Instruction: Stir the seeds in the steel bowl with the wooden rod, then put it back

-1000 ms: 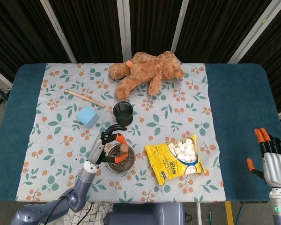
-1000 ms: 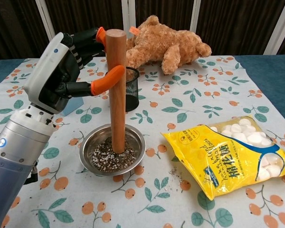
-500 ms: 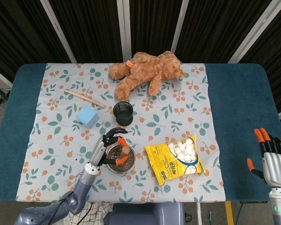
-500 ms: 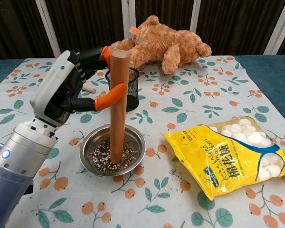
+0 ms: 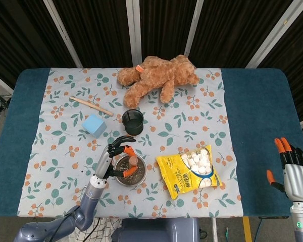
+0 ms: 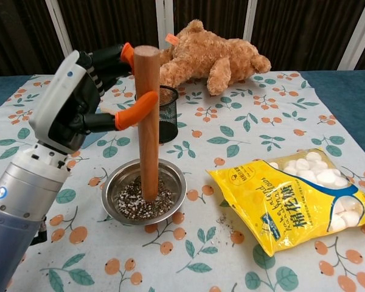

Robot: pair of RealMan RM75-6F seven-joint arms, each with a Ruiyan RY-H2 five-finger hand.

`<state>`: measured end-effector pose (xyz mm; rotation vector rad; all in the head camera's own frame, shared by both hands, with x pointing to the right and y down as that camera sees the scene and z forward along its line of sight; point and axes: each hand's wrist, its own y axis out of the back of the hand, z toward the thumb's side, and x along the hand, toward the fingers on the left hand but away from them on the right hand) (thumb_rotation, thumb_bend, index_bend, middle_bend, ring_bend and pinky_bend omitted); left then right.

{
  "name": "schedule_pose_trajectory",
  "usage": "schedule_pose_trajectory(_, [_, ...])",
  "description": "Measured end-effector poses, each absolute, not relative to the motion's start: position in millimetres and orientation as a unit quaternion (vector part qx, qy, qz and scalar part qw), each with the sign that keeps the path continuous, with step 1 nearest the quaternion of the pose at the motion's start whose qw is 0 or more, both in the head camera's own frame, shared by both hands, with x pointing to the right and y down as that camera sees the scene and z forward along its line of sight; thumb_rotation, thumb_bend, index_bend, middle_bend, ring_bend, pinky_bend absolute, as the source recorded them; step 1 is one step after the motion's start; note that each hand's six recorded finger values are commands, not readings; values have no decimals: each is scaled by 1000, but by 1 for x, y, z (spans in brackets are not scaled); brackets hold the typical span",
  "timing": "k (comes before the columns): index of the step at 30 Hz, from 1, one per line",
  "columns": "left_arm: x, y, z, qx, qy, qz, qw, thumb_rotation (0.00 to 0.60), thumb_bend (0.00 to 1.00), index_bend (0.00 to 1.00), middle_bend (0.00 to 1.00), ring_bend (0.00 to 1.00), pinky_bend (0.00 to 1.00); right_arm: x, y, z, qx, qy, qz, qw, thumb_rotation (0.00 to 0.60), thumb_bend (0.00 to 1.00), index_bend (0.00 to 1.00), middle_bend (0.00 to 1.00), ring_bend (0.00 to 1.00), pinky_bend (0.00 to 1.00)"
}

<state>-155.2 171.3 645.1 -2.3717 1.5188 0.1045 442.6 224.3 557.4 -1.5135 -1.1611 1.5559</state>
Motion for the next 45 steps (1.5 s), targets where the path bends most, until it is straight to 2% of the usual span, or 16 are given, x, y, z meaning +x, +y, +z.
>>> schedule_pose_trajectory(9, [-150,160,618,-825,522,42,210,600,794,586,674,270,225,443,225,557,-581,-445,595,333,600,416,0,0,0,0])
schedule_pose_trajectory(23, [-164,153,613,-824,498,-13,269,600,794,591,675,270,225,444,226,556,-584,-447,593,329,600,415,0,0,0,0])
schedule_pose_trajectory(35, [-235,122,602,-802,414,-126,411,600,798,606,693,283,225,443,226,556,-585,-446,593,328,600,415,0,0,0,0])
schedule_pose_trajectory(39, [-272,127,609,-793,362,-195,449,600,798,608,695,285,225,443,226,556,-585,-446,592,328,600,415,0,0,0,0])
schedule_pose_trajectory(45, [-310,151,632,-789,303,-271,460,600,798,610,697,288,225,443,226,556,-584,-446,593,328,600,415,0,0,0,0])
